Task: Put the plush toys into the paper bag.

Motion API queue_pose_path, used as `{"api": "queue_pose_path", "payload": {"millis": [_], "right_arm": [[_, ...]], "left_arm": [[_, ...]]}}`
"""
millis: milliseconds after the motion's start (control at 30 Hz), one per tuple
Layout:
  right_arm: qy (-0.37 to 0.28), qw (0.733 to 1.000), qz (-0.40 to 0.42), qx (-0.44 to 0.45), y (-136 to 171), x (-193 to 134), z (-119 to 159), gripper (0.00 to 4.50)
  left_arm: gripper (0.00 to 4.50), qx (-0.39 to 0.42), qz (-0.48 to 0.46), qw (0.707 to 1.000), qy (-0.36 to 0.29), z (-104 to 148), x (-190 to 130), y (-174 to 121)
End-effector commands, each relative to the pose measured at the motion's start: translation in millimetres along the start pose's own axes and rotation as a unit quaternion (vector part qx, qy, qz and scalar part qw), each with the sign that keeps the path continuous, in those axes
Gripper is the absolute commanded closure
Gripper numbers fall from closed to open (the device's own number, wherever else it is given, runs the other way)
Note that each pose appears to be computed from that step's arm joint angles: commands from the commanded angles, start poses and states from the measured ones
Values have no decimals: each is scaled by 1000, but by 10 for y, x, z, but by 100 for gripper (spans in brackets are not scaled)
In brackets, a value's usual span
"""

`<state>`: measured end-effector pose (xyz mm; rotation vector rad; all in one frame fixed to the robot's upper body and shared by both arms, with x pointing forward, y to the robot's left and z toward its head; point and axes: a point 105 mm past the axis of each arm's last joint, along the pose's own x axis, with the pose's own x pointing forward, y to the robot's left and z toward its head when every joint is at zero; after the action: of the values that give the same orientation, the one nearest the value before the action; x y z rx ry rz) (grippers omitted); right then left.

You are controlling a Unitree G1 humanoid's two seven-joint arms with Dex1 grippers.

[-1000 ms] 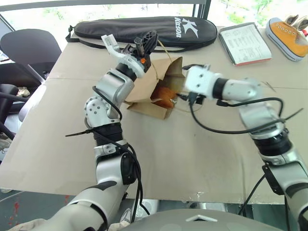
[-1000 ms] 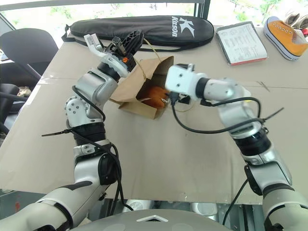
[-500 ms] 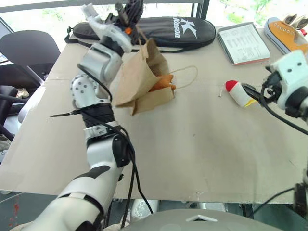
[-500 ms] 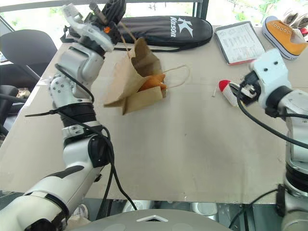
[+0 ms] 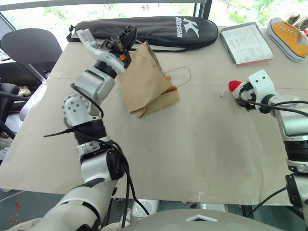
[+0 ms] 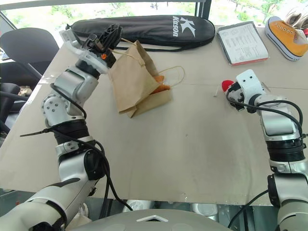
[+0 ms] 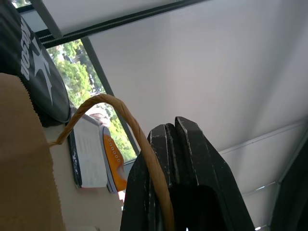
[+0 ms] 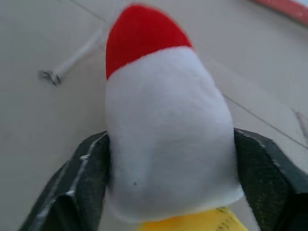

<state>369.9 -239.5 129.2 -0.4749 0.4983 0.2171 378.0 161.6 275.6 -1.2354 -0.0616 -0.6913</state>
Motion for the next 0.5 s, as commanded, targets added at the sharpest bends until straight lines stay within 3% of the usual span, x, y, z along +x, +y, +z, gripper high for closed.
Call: {"api": "queue_pose_path", "payload": {"millis": [33, 67, 100, 200, 267, 333, 500], "right_arm": [[-30, 999, -12, -14, -85, -82, 107, 278], [-45, 999, -8, -22, -71, -112, 161, 346], [-56, 998, -5, -28, -63, -135, 198, 382], [-223, 973, 37, -54, 167, -390, 874, 441], [-303, 947, 66, -79, 378, -566, 1255, 446], [-338, 932, 75, -107, 555, -596, 1493, 446], [-332, 918, 65, -208, 715, -349, 1584, 446]], "left_arm": [[450, 30, -30, 999, 2, 85, -121, -204], [450, 40, -30, 999, 12, 82, -159, -208], [450, 47, -31, 998, 19, 74, -181, -212], [450, 56, -40, 997, 46, 31, -203, -252], [450, 56, -55, 994, 71, -37, -192, -296], [450, 53, -76, 991, 100, -152, -167, -359], [450, 49, -131, 976, 168, -407, -108, -530]]}}
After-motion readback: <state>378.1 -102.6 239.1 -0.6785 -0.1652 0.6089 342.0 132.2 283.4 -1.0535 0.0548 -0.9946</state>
